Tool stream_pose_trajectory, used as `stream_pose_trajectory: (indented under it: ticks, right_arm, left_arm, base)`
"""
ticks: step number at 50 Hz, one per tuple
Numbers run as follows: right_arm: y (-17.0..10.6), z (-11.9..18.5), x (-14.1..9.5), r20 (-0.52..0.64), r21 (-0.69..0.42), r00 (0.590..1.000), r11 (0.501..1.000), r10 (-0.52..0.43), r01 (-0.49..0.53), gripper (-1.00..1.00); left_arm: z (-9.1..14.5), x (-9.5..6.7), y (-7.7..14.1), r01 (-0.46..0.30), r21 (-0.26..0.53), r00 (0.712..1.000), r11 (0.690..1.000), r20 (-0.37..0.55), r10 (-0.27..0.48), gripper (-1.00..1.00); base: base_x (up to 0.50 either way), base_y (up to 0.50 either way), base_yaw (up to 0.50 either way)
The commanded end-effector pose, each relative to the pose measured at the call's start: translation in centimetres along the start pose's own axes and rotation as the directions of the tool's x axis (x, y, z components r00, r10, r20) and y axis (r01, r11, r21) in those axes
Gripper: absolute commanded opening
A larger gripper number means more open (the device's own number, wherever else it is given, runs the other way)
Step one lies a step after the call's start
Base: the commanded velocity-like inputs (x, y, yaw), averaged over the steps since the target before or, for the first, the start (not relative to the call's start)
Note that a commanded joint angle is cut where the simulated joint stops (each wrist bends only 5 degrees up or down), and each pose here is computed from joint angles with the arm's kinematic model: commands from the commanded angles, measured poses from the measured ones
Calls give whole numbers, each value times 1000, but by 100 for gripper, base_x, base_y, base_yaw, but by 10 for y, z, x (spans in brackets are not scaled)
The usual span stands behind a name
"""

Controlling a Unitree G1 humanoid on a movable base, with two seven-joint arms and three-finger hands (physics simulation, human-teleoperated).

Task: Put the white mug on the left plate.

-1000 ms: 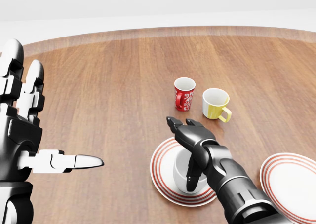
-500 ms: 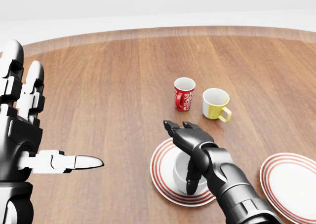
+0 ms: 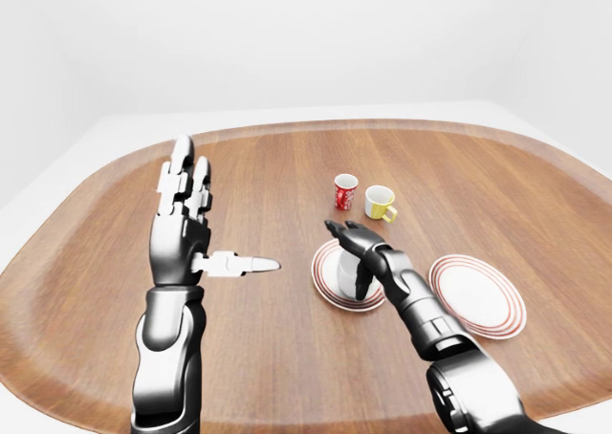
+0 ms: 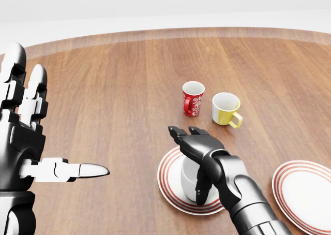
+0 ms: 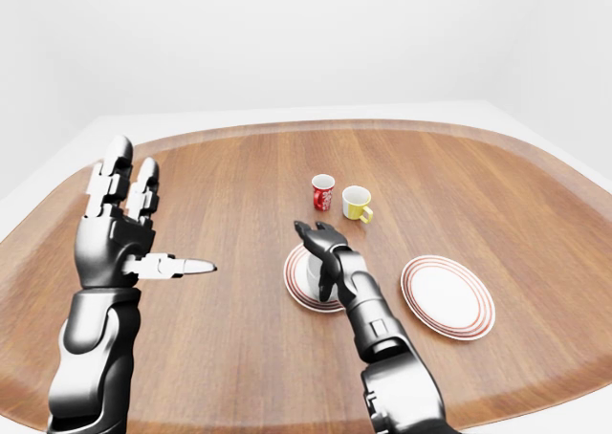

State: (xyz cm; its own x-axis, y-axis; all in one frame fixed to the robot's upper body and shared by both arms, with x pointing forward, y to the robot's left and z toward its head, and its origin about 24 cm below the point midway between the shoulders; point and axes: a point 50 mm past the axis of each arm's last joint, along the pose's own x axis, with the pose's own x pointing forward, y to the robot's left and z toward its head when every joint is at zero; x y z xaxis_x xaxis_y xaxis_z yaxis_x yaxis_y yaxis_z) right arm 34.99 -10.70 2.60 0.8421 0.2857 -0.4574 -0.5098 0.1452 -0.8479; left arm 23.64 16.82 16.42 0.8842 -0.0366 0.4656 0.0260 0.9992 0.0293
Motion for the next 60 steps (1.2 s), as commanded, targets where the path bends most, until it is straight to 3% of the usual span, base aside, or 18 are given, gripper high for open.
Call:
stream_pose_trajectory:
  ticks: [1,17,22,23,25,27,30,32,34,36,42,43,52,60]
  right_arm:
    - [-5,4,-6,17,0,1000,1000,-5,5,100]
    - [-20,12,-16,43,34,998,999,-37,36,100]
    - [-33,28,-24,117,295,992,955,-47,10,100]
    - [-43,46,-31,244,403,967,914,-68,-37,100]
    - [-63,63,-42,375,496,913,867,-161,-51,100]
    - [-76,73,-53,461,504,863,862,-206,-63,100]
    - [-80,72,-55,468,495,855,868,-222,-45,100]
    - [-88,77,-61,508,527,821,848,-262,-56,100]
    - [-98,83,-71,561,569,761,820,-325,-69,100]
    - [-104,84,-75,577,594,734,801,-359,-75,100]
    - [-111,80,-81,571,654,696,754,-436,-64,100]
    - [-114,78,-83,559,685,682,726,-472,-60,100]
    - [-99,64,-94,520,732,682,680,-514,-45,100]
    - [-92,49,-117,458,820,629,572,-628,-26,100]
  left_arm:
    - [0,0,0,0,0,1000,1000,1,0,98]
    - [1,1,0,2,-1,1000,1000,5,-2,98]
    - [1,1,0,1,0,1000,1000,7,-1,98]
    - [1,1,0,1,0,1000,1000,6,-1,98]
    - [1,1,0,1,0,1000,1000,6,-1,98]
    - [1,1,0,1,1,1000,1000,5,-1,98]
    - [0,0,0,1,1,1000,1000,1,-1,98]
    - [0,0,0,1,1,1000,1000,2,-1,98]
    - [1,1,1,-1,2,1000,1000,5,1,98]
    - [1,1,1,-1,1,1000,1000,5,1,98]
    - [1,1,1,-1,2,1000,1000,6,1,98]
    - [1,1,0,-1,2,1000,1000,5,1,98]
    - [2,1,1,-2,3,1000,1000,8,2,98]
    - [2,1,1,-2,3,1000,1000,11,2,98]
  base:
    - [0,0,0]
    - [0,0,0]
    - [0,0,0]
    - [0,0,0]
    - [0,0,0]
    - [0,0,0]
    - [0,0,0]
    - [0,0,0]
    - [0,0,0]
    - [0,0,0]
    - [0,0,0]
    - [0,0,0]
    - [0,0,0]
    - [0,0,0]
